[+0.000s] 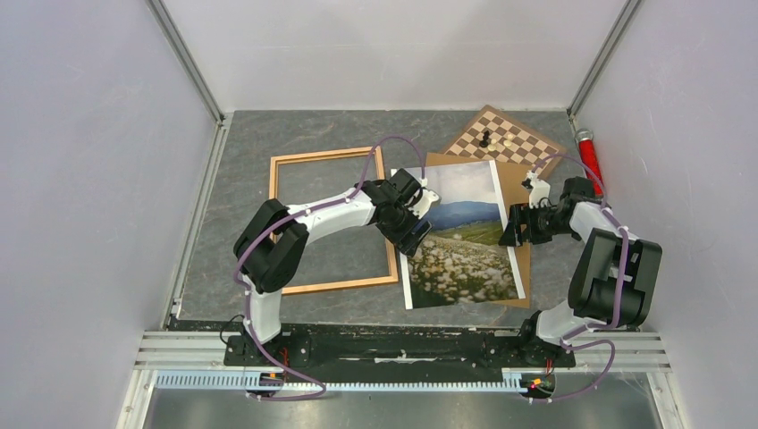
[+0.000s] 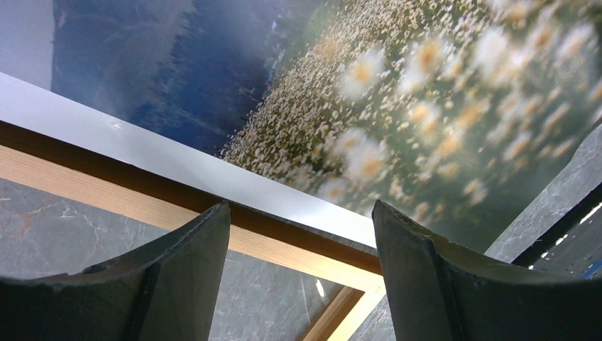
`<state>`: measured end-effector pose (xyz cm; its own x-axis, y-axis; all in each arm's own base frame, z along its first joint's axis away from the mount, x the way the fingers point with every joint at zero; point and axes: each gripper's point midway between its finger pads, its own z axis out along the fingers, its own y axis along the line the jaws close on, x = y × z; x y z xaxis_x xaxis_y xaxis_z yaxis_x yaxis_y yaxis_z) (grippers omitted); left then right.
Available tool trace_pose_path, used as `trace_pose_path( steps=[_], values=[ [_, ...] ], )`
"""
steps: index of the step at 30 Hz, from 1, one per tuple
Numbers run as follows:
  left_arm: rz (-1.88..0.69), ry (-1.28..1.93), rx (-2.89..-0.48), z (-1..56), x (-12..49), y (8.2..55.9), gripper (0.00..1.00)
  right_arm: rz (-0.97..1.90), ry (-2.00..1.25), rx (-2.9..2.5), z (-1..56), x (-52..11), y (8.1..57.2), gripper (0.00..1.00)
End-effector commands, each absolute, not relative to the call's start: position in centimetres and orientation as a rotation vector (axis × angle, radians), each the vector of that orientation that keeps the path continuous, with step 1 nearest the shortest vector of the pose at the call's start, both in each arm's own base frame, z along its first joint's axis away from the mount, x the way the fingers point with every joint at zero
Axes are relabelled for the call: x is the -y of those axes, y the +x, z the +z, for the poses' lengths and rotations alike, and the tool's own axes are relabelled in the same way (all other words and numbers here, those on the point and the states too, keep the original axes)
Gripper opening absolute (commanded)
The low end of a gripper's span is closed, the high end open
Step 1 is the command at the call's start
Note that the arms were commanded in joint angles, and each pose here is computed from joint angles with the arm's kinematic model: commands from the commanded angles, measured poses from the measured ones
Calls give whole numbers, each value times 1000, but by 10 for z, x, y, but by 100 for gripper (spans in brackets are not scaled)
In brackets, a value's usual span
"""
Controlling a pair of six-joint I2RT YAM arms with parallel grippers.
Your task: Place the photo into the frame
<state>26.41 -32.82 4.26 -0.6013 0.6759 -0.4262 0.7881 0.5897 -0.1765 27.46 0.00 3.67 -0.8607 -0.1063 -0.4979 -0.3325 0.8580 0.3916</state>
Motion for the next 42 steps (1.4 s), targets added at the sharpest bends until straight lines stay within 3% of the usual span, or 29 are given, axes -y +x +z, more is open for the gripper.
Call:
trace_pose_path(
  steps=[1, 15, 23, 42],
  values=[
    [-527, 1136, -2479, 60, 332, 274, 81, 474, -234, -2690, 9, 27, 261, 76],
    [-618, 730, -2669, 56, 338, 295, 81, 337, -72, -2703, 15, 45, 260, 76],
    [-814, 684, -2715, 58, 355, 277, 79, 355, -39, -2672, 20, 41, 263, 76],
    [-866, 560, -2792, 47, 348, 257, 79, 580, -118, -2618, 21, 7, 255, 75]
  ],
)
